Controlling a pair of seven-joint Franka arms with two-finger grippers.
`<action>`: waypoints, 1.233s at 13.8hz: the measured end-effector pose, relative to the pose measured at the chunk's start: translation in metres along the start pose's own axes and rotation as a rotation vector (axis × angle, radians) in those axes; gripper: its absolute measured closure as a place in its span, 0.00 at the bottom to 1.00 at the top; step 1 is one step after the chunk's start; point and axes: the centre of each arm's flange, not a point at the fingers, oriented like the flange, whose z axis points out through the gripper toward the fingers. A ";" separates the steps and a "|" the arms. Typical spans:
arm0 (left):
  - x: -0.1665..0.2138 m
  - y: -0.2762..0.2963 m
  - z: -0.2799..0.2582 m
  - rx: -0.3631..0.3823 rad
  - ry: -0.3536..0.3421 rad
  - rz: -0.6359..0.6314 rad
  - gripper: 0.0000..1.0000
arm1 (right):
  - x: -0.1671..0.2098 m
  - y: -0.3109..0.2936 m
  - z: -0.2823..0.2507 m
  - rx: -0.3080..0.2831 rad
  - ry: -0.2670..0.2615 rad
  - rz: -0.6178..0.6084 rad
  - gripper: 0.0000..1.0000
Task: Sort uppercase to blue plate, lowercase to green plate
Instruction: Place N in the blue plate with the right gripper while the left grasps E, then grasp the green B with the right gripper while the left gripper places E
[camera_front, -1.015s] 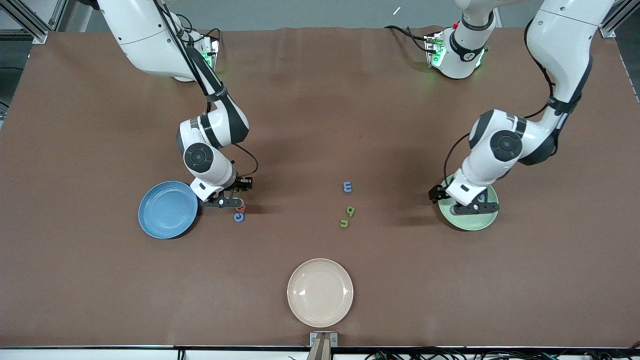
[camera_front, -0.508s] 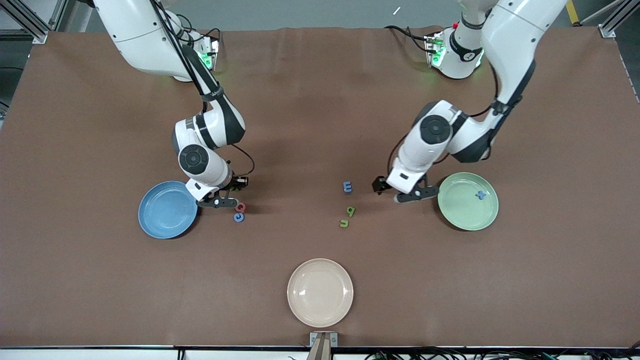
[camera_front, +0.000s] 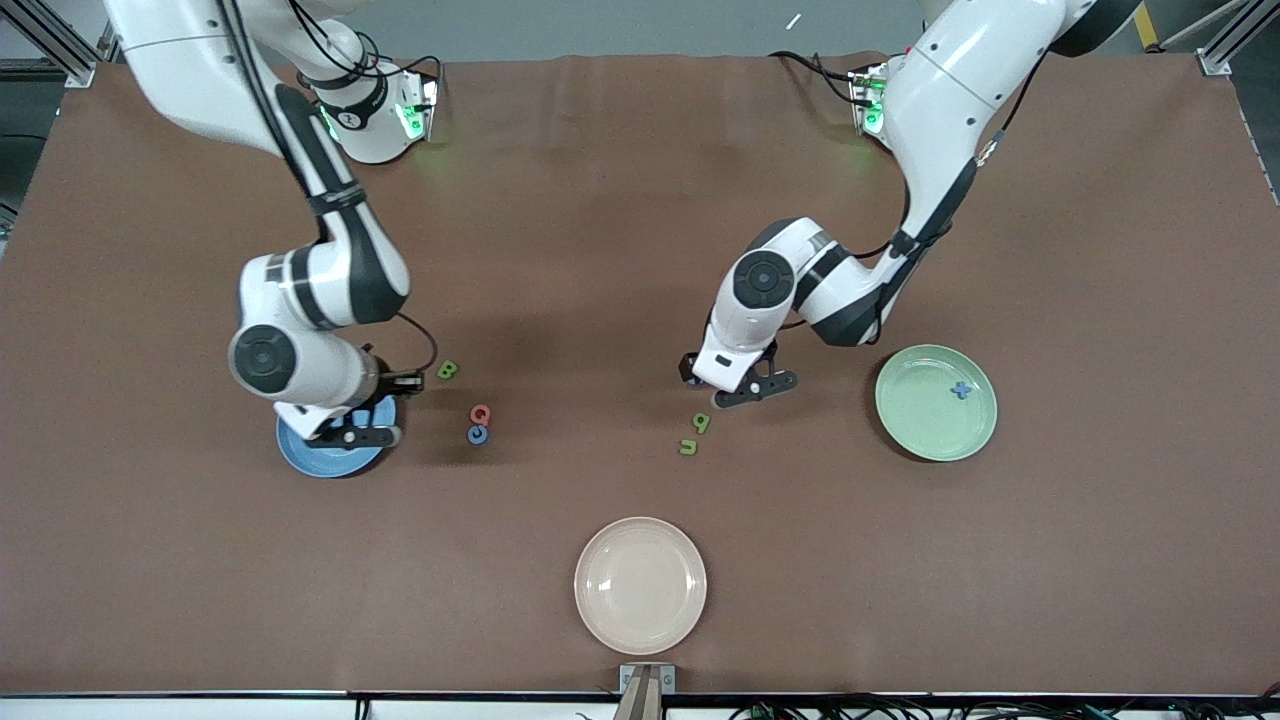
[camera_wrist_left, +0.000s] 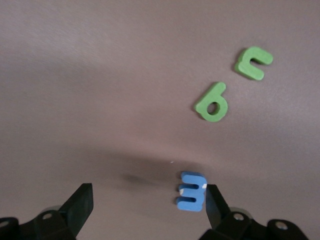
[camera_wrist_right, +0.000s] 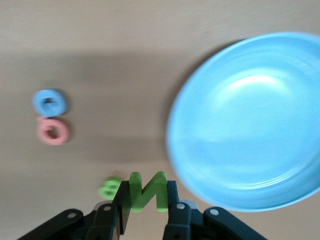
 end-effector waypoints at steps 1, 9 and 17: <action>-0.005 0.009 0.006 0.013 0.006 0.007 0.00 | 0.003 0.028 0.001 0.009 0.006 -0.020 0.67; -0.013 0.038 0.028 0.039 -0.004 0.028 0.12 | 0.017 0.068 0.063 0.015 0.008 -0.045 0.67; -0.006 0.041 0.021 0.026 0.006 0.020 0.69 | 0.015 0.039 0.026 0.022 -0.042 0.119 0.03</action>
